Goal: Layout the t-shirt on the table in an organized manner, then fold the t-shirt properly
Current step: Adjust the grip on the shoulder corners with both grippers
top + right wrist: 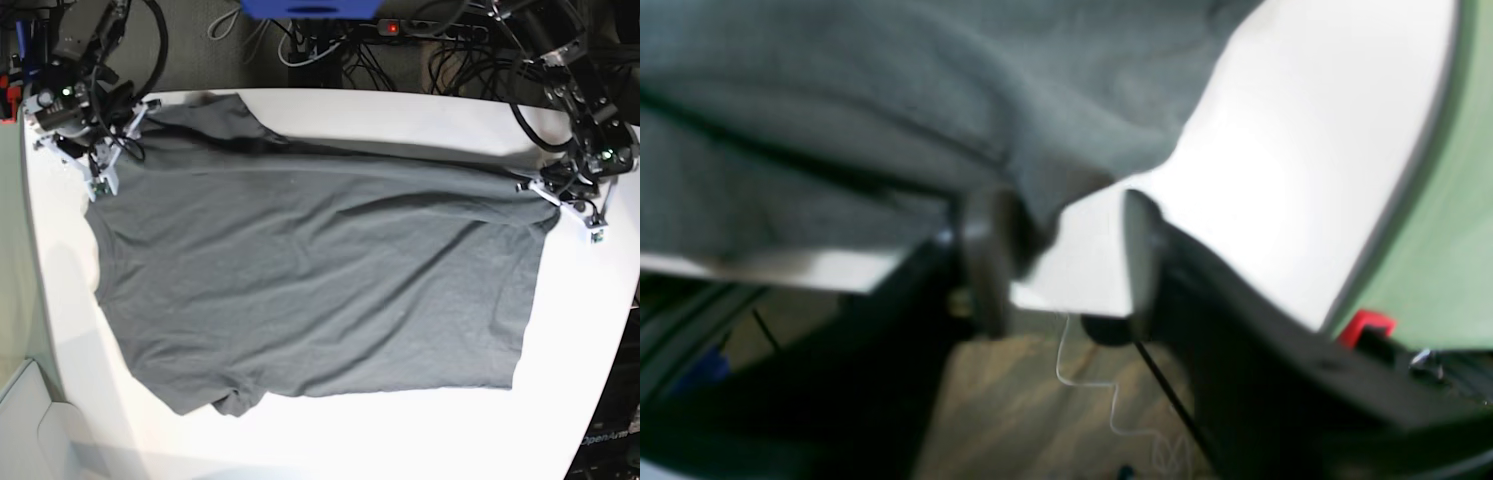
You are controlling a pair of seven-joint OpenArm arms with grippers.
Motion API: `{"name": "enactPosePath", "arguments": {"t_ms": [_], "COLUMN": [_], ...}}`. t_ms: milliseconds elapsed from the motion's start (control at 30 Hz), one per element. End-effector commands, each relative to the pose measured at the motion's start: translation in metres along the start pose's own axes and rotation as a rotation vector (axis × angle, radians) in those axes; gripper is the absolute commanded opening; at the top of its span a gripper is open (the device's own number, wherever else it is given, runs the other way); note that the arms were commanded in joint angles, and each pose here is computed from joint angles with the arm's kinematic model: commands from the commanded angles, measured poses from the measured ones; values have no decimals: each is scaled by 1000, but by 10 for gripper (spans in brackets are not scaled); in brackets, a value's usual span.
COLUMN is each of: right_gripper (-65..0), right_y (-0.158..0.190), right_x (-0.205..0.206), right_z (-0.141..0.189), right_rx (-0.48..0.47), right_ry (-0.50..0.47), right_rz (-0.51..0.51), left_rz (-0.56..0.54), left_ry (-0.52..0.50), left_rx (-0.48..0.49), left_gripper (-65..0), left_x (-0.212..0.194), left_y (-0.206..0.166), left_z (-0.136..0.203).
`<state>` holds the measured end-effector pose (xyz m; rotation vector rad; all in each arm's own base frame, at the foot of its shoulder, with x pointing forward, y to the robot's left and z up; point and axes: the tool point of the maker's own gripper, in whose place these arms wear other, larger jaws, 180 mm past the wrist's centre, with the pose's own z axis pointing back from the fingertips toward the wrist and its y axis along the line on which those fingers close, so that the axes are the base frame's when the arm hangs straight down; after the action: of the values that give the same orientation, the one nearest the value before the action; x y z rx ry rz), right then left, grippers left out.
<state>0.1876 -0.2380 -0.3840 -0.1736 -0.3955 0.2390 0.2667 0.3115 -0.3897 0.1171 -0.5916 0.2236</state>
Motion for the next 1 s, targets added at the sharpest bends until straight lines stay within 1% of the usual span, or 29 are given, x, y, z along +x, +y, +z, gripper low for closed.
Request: {"name": "enactPosePath", "arguments": {"t_ms": [0,33,67,167,300,400,500,600,800,967], "right_gripper": [-293,-266,-255,-270,-286,-285,-285,-285,-286,-286], "right_y": [-6,-7,-7,-10,-13,-11,-4,5,18,18], "right_x": [9,10,10,21,24,16,-5,-15,-15,-10], "right_z": [4,4,4,5,6,5,5,4,2,2], "right_rx": [-19,-21,-21,-29,-37,-33,-15,5,36,35], "right_ry": [-30,-33,-34,-59,-66,-47,10,48,41,30], "right_rz": [1,0,-1,-3,8,10,12,0,-24,-26], "left_rz": [-11,-11,-12,-12,-13,-13,-13,-13,-13,-12], "left_ry": [-53,-53,-55,-55,-55,-55,-55,-55,-58,-59], "left_rx": [14,14,14,14,13,13,13,13,13,13], "left_gripper": [-648,-648,-648,-648,-648,-648,-648,-648,-648,-648], "left_x": [17,17,18,18,18,18,18,18,19,20], "left_y": [5,5,5,5,4,4,4,4,4,4], "left_z": [6,6,6,6,6,6,6,6,6,6]}}
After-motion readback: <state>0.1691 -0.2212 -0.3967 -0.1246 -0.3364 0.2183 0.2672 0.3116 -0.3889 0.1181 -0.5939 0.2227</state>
